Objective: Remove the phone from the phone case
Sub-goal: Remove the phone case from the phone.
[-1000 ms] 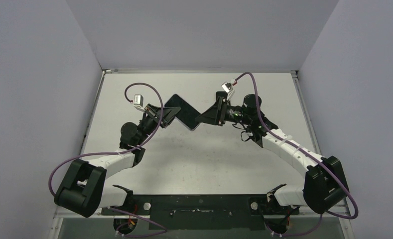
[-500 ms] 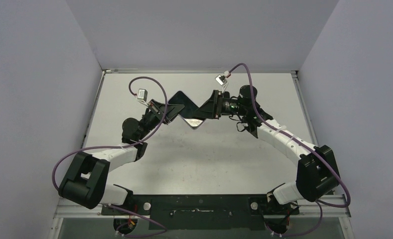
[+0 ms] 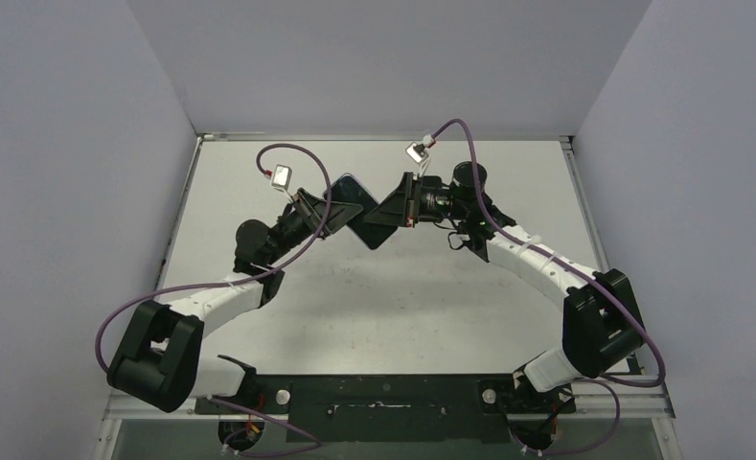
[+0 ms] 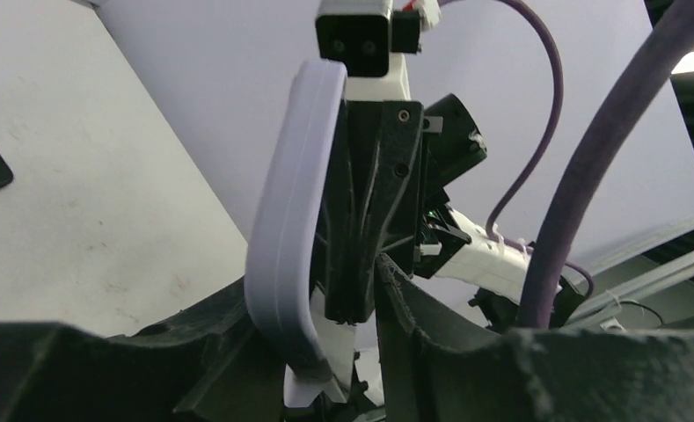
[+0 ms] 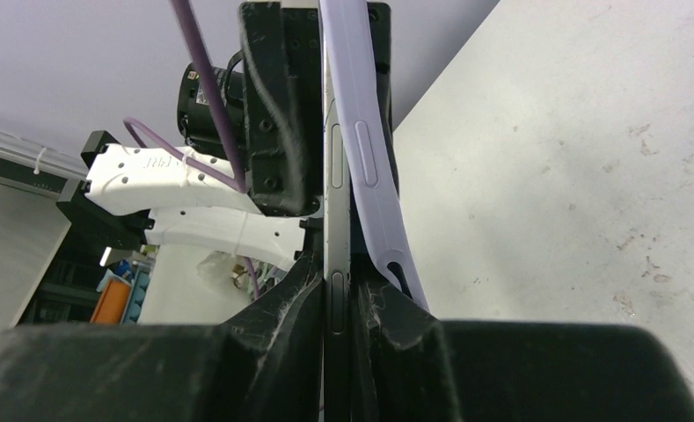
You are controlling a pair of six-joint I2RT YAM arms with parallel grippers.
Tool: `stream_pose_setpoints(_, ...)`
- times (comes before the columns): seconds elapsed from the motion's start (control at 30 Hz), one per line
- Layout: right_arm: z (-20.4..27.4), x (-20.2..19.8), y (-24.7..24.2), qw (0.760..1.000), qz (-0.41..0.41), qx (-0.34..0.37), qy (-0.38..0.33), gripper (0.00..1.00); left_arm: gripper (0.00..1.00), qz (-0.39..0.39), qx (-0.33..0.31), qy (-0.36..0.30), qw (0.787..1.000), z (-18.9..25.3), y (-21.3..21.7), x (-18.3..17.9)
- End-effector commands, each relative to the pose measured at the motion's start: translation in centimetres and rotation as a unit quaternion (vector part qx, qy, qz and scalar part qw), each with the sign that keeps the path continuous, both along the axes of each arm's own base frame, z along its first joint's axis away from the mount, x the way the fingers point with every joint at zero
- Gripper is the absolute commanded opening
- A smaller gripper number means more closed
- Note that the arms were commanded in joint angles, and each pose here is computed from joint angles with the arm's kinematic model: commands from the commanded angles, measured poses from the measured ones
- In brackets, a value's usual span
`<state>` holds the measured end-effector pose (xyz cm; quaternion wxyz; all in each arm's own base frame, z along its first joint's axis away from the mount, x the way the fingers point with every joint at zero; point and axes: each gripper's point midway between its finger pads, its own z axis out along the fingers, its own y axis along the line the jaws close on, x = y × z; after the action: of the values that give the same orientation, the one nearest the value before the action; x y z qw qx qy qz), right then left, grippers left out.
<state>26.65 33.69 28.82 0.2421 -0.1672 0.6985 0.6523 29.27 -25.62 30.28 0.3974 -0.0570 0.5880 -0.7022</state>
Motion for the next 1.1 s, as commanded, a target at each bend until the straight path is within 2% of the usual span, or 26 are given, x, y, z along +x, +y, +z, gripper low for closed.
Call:
stream_pose_setpoints(0.0,4.6,0.5,0.0,0.996,-0.009,0.062,-0.059,0.07,0.41,-0.029,0.030,-0.075,0.996,2.9,-0.7,-2.4)
stream_pose_setpoints(0.1,5.0,0.7,-0.6,0.996,-0.017,0.071,-0.053,0.03,0.52,0.004,0.043,-0.073,0.996,2.6,0.4,-1.6)
stream_pose_setpoints(0.3,5.8,1.3,-1.6,0.995,-0.039,0.079,-0.051,0.01,0.64,0.059,0.066,-0.072,0.993,2.1,2.3,-1.1)
stream_pose_setpoints(0.57,7.1,1.8,-2.0,0.992,-0.066,0.099,-0.045,0.00,0.68,0.052,0.111,-0.068,0.990,-0.6,1.7,-1.4)
stream_pose_setpoints(1.07,7.6,1.8,-1.9,0.990,-0.078,0.112,-0.039,0.00,0.69,0.035,0.120,-0.082,0.989,-1.4,-0.8,-1.5)
